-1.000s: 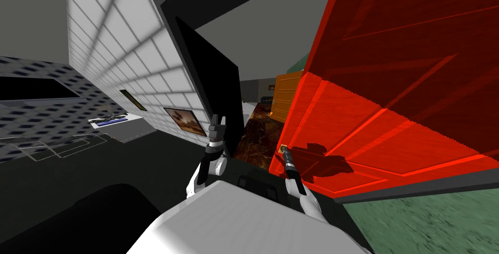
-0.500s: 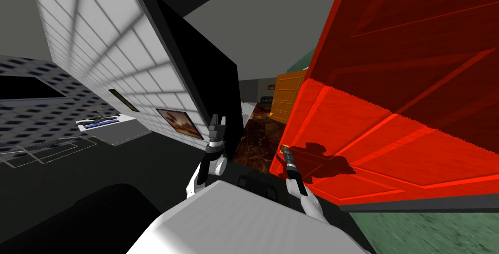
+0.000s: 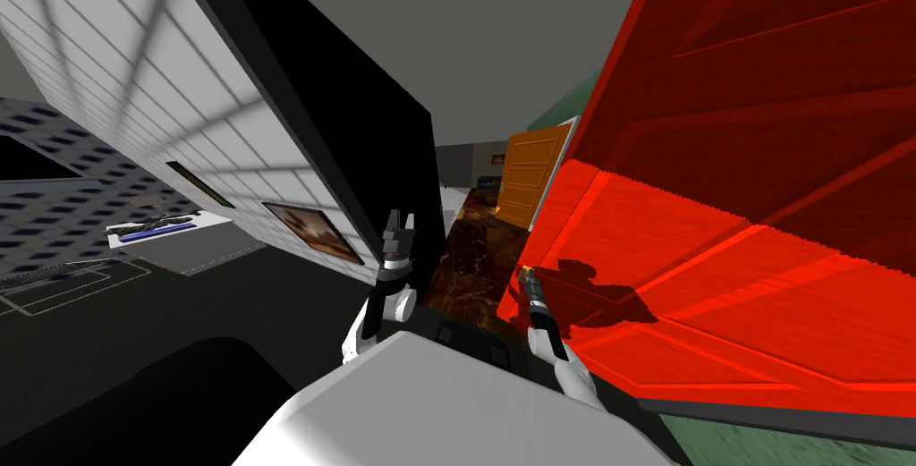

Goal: Push the door open

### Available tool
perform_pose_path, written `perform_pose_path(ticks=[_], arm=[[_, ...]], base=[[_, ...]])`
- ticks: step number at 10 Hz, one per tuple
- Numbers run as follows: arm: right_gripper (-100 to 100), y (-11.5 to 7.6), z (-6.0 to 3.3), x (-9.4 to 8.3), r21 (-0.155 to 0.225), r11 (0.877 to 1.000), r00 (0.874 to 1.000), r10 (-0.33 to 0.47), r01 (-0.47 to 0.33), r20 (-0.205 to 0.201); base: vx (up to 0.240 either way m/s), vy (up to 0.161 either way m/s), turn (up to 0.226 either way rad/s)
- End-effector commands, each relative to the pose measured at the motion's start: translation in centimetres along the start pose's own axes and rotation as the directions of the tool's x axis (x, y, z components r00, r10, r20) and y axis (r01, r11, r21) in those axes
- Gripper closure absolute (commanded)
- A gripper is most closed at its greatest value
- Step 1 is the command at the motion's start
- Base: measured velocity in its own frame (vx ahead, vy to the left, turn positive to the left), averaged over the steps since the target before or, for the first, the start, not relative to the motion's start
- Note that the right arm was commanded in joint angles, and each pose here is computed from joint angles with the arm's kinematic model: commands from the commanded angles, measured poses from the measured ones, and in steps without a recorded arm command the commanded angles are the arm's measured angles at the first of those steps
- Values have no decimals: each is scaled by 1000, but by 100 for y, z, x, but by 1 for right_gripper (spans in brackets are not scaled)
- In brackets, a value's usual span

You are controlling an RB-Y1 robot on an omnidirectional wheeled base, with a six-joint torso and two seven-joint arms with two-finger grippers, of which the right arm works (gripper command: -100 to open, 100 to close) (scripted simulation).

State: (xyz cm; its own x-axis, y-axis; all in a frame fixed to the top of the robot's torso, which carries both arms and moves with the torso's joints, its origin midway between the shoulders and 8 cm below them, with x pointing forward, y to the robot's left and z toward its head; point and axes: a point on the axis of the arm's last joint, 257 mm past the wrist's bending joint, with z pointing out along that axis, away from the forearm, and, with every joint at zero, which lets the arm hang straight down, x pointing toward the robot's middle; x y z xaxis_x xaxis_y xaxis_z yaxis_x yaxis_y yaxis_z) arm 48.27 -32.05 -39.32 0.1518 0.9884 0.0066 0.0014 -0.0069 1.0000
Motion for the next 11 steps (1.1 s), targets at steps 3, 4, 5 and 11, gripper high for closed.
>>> perform_pose_path(ticks=[3, 4, 5, 11], arm=[[100, 4, -8, -243, -2, 1000, 999, -6, 6, 52], [100, 5, -18, -372, -2, 1000, 997, -6, 6, 81], [100, 6, -21, -404, -2, 1000, 996, -6, 6, 89], [100, 11, -61, -726, -2, 1000, 986, -6, 7, 164]], base=[[187, 48, -55], [170, 6, -152], [192, 36, -1], [155, 40, -37]])
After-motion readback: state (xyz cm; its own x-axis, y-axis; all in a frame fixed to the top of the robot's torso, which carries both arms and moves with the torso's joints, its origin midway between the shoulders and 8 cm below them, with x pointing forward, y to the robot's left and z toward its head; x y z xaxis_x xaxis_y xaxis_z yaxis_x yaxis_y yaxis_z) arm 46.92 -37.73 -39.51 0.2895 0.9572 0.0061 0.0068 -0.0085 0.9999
